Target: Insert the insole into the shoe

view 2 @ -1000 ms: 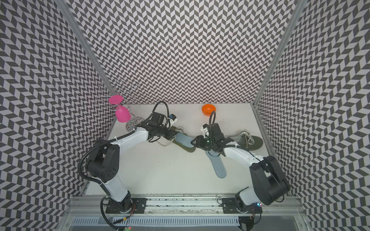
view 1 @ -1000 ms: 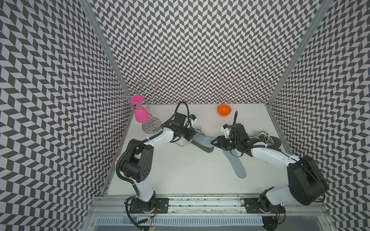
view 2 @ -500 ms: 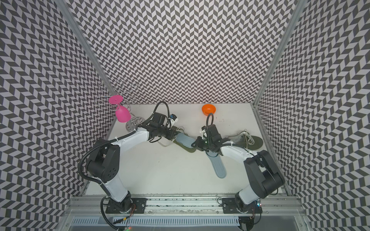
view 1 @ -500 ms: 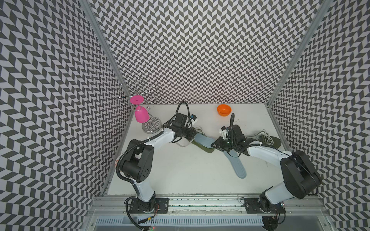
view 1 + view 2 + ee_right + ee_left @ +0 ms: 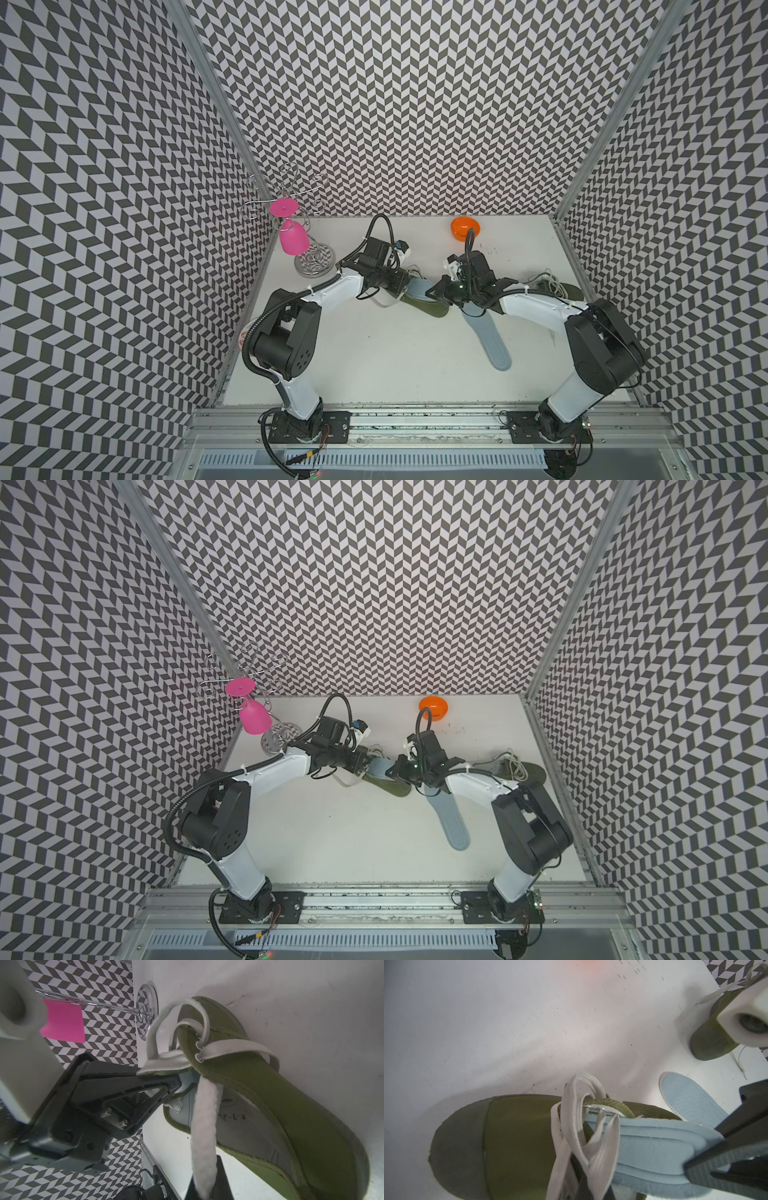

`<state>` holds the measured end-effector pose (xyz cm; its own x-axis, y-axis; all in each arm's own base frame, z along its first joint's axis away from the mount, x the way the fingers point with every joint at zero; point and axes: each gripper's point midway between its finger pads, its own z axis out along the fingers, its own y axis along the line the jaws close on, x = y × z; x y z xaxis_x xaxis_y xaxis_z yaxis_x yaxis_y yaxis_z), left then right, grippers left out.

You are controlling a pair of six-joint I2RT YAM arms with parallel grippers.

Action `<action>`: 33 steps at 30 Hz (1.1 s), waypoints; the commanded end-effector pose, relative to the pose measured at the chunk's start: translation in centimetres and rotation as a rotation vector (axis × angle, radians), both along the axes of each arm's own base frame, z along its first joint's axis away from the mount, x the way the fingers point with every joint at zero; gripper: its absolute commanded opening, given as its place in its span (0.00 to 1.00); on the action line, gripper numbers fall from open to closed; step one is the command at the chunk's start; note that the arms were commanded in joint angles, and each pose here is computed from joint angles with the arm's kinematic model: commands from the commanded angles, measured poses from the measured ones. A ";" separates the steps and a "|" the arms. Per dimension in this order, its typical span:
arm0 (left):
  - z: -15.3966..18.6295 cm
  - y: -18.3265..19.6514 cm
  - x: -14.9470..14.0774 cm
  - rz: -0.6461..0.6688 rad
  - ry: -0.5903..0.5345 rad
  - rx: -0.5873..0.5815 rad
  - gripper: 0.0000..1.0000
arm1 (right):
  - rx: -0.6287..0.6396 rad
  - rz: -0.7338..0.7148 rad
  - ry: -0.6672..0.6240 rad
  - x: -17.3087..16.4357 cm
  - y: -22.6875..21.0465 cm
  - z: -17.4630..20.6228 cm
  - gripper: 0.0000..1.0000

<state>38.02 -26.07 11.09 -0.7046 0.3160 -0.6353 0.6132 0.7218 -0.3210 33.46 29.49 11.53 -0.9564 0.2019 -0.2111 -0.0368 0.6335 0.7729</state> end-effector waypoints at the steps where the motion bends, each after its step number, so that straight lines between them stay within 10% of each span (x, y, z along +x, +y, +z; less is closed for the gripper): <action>1: 3.3 -1.6 -0.3 -0.043 -0.048 -0.104 0.00 | -0.036 -0.014 -0.046 1.6 0.4 -0.2 0.03; 33: 5.2 -3.6 -1.0 -0.052 -0.051 -0.138 0.00 | -0.316 -0.049 -0.068 3.0 -0.6 -3.6 0.05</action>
<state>37.81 -26.55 11.10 -0.7364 0.2774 -0.6171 0.5657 0.7527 -0.3367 35.59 29.17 9.13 -0.9428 0.1655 -0.2893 -0.0340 0.8158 0.5774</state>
